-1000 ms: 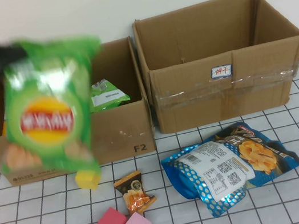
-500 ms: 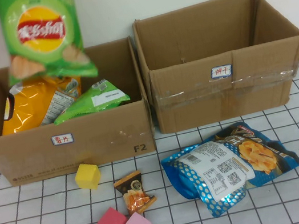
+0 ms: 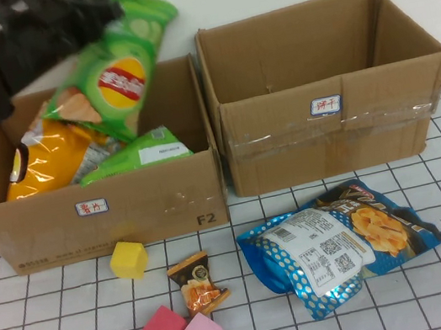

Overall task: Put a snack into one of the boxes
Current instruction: Place the potato chip in the potato chip box

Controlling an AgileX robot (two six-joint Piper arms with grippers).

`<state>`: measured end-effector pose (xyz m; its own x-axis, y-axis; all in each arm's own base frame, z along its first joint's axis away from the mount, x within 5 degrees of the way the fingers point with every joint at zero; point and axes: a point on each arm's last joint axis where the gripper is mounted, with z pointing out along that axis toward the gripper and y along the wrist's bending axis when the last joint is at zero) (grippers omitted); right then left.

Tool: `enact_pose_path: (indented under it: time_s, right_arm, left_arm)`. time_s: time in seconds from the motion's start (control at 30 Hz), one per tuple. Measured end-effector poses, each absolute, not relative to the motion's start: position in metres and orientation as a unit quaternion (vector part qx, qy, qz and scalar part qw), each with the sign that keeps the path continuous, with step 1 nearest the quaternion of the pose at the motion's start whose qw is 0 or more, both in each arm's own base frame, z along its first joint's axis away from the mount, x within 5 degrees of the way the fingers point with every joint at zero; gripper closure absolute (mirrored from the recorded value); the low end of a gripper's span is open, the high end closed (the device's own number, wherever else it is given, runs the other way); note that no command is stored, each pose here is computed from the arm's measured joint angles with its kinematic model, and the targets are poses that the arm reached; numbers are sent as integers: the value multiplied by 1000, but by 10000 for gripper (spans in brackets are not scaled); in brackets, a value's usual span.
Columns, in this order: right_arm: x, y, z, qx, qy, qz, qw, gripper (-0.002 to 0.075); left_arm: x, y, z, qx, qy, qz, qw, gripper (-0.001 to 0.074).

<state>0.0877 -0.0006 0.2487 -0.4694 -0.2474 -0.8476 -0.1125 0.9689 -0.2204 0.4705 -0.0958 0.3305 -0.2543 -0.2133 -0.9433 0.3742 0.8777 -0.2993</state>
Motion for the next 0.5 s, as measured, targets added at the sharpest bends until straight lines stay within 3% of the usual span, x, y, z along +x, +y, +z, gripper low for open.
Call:
enact_pose_path:
  time_s: [0.1,0.23,0.3,0.4,0.5]
  right_arm:
    - [88,-1,249,-105,855,-67,504,727]
    - [88,-1,249,-105,855,-67,504,727]
    - [88,-1,249,-105,855,-67,504,727]
    - [88,-1,249,-105,855,-67,504,727]
    - [88,-1,249,-105,855,-67,504,727]
  left_arm:
    - [474,-100,319,94,756,-227,607,615]
    - [474,-100,319,112,753,-214,612,319]
    - [472,-100,323,121,749,-207,617,216]
    - [465,-99,339,128,738,-203,631,167]
    - [453,-97,364,138,720,-199,650,216]
